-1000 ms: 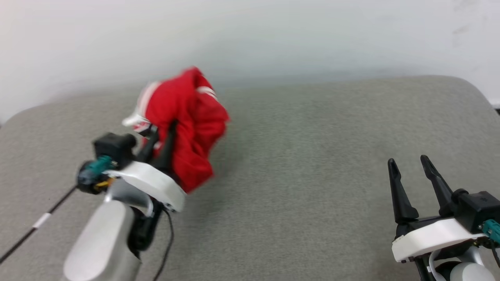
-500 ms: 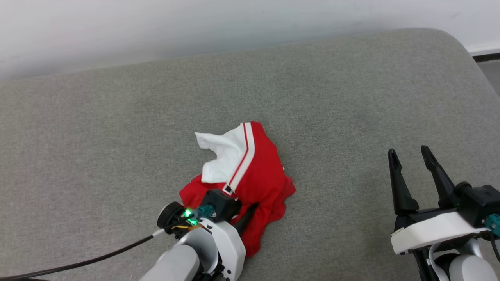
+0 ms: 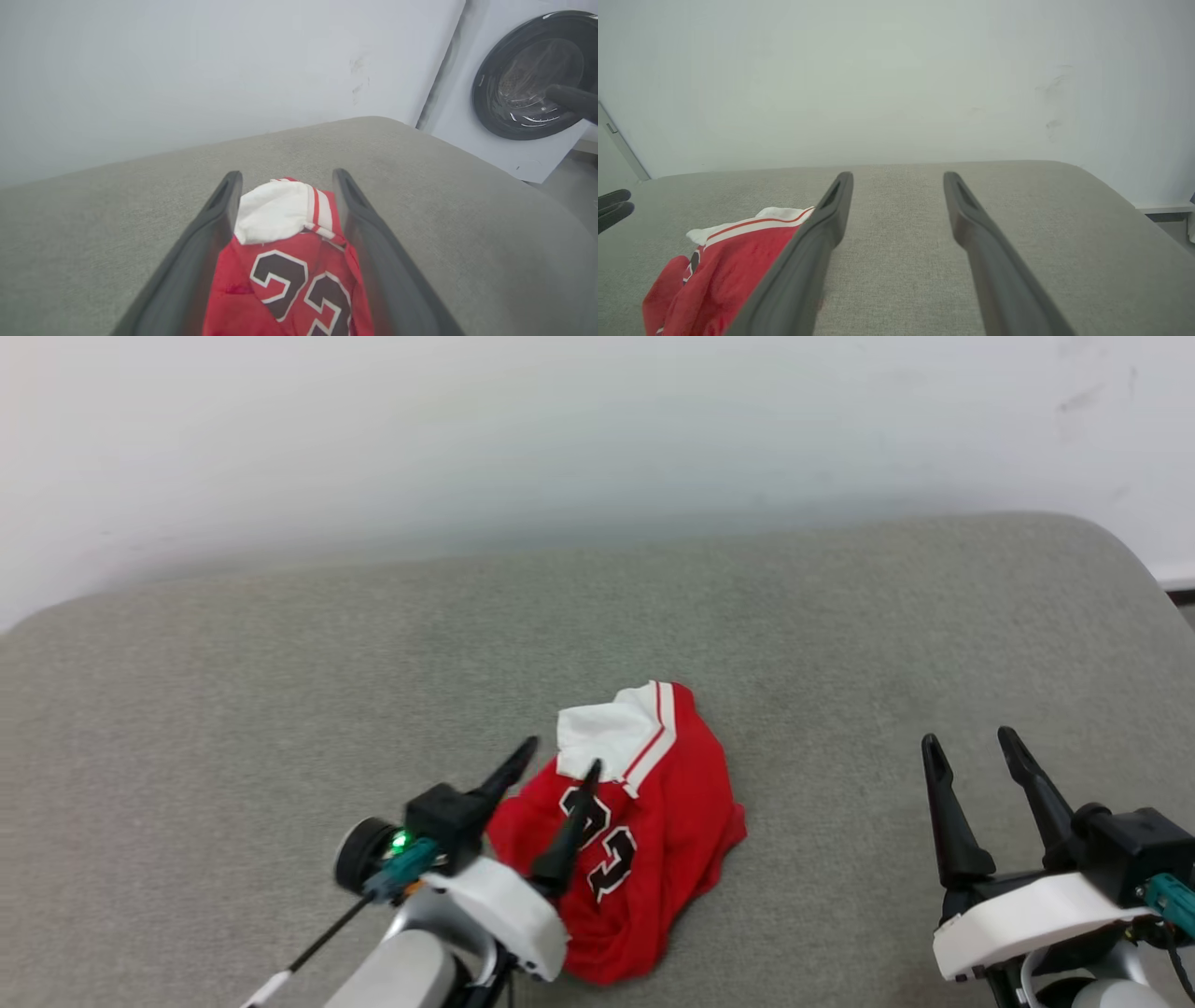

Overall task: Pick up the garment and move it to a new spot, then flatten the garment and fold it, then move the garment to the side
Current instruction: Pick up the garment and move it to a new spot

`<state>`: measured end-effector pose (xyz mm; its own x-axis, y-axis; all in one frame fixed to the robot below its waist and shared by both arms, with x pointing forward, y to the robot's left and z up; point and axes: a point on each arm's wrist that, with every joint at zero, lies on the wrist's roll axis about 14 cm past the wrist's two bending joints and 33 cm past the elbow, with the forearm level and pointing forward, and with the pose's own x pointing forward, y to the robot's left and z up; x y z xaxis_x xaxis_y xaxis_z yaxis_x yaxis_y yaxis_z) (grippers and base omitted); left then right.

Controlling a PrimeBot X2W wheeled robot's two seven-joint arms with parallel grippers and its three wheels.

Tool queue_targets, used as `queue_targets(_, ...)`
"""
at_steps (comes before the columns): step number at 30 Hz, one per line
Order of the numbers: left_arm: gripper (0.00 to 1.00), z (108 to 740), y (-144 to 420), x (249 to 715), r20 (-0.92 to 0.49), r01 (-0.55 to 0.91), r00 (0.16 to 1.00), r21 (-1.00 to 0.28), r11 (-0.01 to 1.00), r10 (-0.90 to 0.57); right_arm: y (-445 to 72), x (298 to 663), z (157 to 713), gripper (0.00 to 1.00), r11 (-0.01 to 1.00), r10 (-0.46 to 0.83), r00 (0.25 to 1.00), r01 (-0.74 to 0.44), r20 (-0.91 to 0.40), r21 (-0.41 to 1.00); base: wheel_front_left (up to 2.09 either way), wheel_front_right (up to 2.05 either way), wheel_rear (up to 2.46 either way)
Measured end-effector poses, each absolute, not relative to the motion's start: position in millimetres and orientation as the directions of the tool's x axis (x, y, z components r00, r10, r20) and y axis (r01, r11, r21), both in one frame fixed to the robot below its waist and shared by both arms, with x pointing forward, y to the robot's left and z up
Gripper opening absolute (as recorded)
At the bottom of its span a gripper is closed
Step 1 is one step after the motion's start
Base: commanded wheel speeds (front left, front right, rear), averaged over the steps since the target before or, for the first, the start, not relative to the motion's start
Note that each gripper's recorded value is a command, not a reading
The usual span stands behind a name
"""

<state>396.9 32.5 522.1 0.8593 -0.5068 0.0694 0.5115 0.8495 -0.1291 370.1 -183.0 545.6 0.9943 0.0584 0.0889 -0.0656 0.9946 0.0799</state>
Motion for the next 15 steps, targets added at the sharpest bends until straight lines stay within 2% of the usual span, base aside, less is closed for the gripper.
queue_targets(7,1.0,538,115,392,0.122,0.259,0.963,-0.141,0.956,-0.242,-168,366,551,1.0,0.99,0.105,0.99,-0.113,0.099,0.08,0.0,0.0,0.0)
queue_targets(15,1.0,551,181,374,0.17,0.064,0.984,-0.095,0.993,-0.047,-164,363,551,1.0,0.989,0.116,0.989,-0.124,0.094,0.083,0.0,0.0,0.0)
